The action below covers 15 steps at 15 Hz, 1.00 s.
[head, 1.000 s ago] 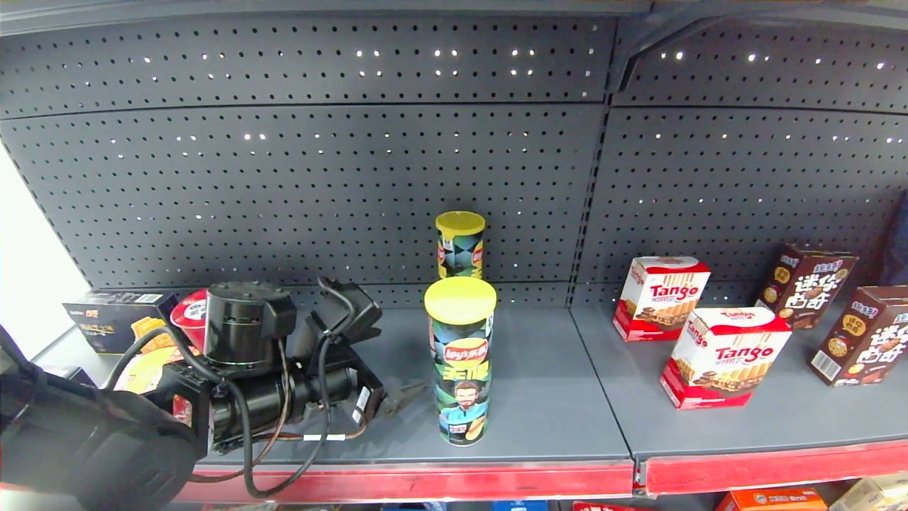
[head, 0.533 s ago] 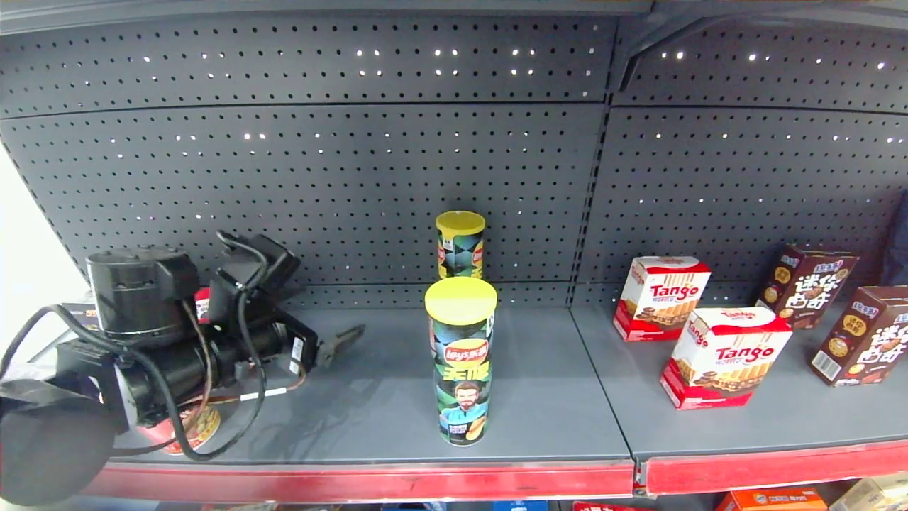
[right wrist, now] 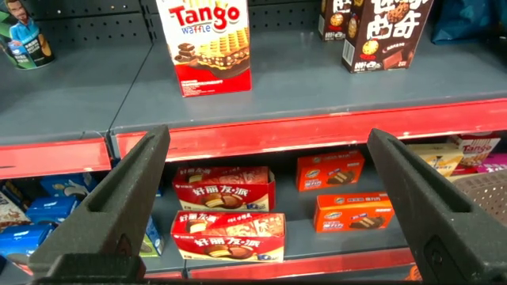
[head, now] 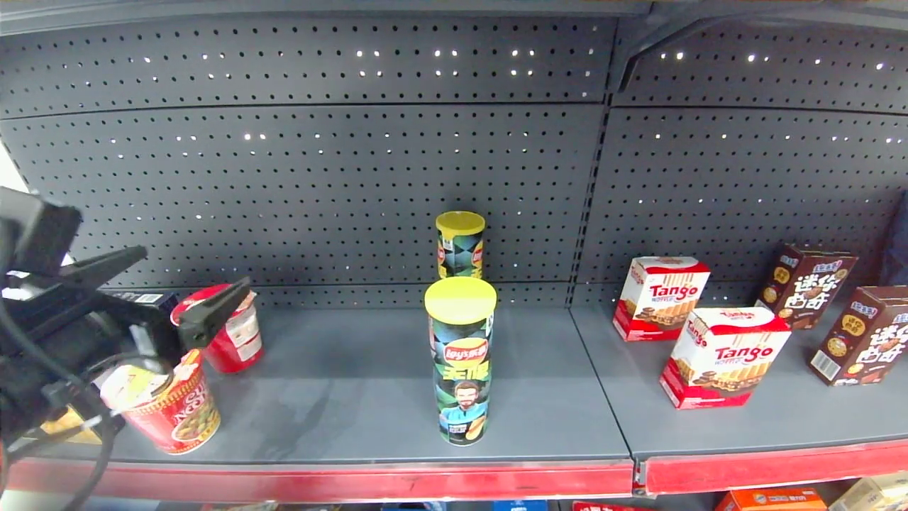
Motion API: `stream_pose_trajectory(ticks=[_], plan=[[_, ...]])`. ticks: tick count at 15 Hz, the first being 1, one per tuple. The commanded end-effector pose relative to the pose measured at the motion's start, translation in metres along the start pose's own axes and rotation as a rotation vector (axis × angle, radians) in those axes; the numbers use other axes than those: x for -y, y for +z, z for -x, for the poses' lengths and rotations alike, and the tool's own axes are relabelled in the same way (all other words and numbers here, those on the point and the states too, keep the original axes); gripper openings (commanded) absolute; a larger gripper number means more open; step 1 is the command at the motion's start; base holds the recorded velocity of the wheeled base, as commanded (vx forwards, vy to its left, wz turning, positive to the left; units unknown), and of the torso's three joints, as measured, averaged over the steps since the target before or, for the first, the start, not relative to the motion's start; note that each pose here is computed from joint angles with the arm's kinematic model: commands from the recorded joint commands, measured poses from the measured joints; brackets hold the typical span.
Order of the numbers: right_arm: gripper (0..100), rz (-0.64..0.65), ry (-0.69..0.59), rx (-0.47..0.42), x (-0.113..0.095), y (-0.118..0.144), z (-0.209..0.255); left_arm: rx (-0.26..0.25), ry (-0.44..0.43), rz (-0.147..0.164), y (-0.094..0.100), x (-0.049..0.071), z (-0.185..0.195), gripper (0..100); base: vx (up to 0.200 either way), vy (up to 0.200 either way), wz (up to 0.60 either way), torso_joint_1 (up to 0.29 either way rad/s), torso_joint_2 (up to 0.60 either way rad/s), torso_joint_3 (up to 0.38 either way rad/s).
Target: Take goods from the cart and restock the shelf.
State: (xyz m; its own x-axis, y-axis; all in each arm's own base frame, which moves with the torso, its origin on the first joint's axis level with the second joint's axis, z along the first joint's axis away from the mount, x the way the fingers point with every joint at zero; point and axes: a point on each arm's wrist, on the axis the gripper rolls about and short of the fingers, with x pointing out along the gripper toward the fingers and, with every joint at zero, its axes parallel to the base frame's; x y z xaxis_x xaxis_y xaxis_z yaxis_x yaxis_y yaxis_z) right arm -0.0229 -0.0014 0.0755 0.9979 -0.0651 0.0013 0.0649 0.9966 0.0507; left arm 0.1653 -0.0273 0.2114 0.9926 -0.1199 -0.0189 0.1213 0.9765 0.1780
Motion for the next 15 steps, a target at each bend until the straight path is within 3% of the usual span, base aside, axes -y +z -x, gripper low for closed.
stream_pose_trajectory(ticks=[1, 2, 3, 4, 5, 8, 9, 10, 13, 15], plan=[[100, 0.0, -0.001, -0.001, 0.0, 0.0, 0.0, 0.072, 0.176, 0.067, -0.045, -0.001, 0.103, 100, 0.0, 0.0, 0.0, 0.0, 0.0, 0.0], [100, 0.0, -0.001, -0.001, 0.0, 0.0, 0.0, 0.062, 0.221, 0.072, -0.064, 0.001, 0.122, 100, 0.0, 0.0, 0.0, 0.0, 0.0, 0.0], [100, 0.0, -0.001, -0.001, 0.0, 0.0, 0.0, 0.082, 0.276, 0.092, -0.079, 0.001, 0.14, 100, 0.0, 0.0, 0.0, 0.0, 0.0, 0.0], [100, 0.0, -0.001, -0.001, 0.0, 0.0, 0.0, 0.069, 0.306, 0.118, -0.086, 0.001, 0.148, 100, 0.0, 0.0, 0.0, 0.0, 0.0, 0.0], [100, 0.0, 0.001, -0.001, 0.0, 0.0, 0.0, 0.021, 0.325, 0.13, -0.1, 0.003, 0.159, 100, 0.0, 0.0, 0.0, 0.0, 0.0, 0.0], [100, 0.0, 0.001, -0.001, 0.0, 0.0, 0.0, -0.035, 0.304, 0.135, -0.131, 0.009, 0.182, 100, 0.0, 0.0, 0.0, 0.0, 0.0, 0.0], [100, 0.0, 0.001, -0.001, 0.0, 0.0, 0.0, -0.035, 0.293, 0.167, -0.131, 0.01, 0.181, 100, 0.0, 0.0, 0.0, 0.0, 0.0, 0.0], [100, 0.0, 0.001, -0.001, 0.0, 0.0, 0.0, -0.03, 0.258, 0.179, -0.131, 0.01, 0.181, 100, 0.0, 0.0, 0.0, 0.0, 0.0, 0.0], [100, 0.0, 0.001, -0.001, 0.0, 0.0, 0.0, -0.023, 0.111, 0.181, -0.131, 0.014, 0.18, 100, 0.0, 0.0, 0.0, 0.0, 0.0, 0.0], [100, 0.0, 0.001, -0.001, 0.0, 0.0, 0.0, -0.035, 0.124, 0.184, -0.132, 0.017, 0.18, 100, 0.0, 0.0, 0.0, 0.0, 0.0, 0.0]])
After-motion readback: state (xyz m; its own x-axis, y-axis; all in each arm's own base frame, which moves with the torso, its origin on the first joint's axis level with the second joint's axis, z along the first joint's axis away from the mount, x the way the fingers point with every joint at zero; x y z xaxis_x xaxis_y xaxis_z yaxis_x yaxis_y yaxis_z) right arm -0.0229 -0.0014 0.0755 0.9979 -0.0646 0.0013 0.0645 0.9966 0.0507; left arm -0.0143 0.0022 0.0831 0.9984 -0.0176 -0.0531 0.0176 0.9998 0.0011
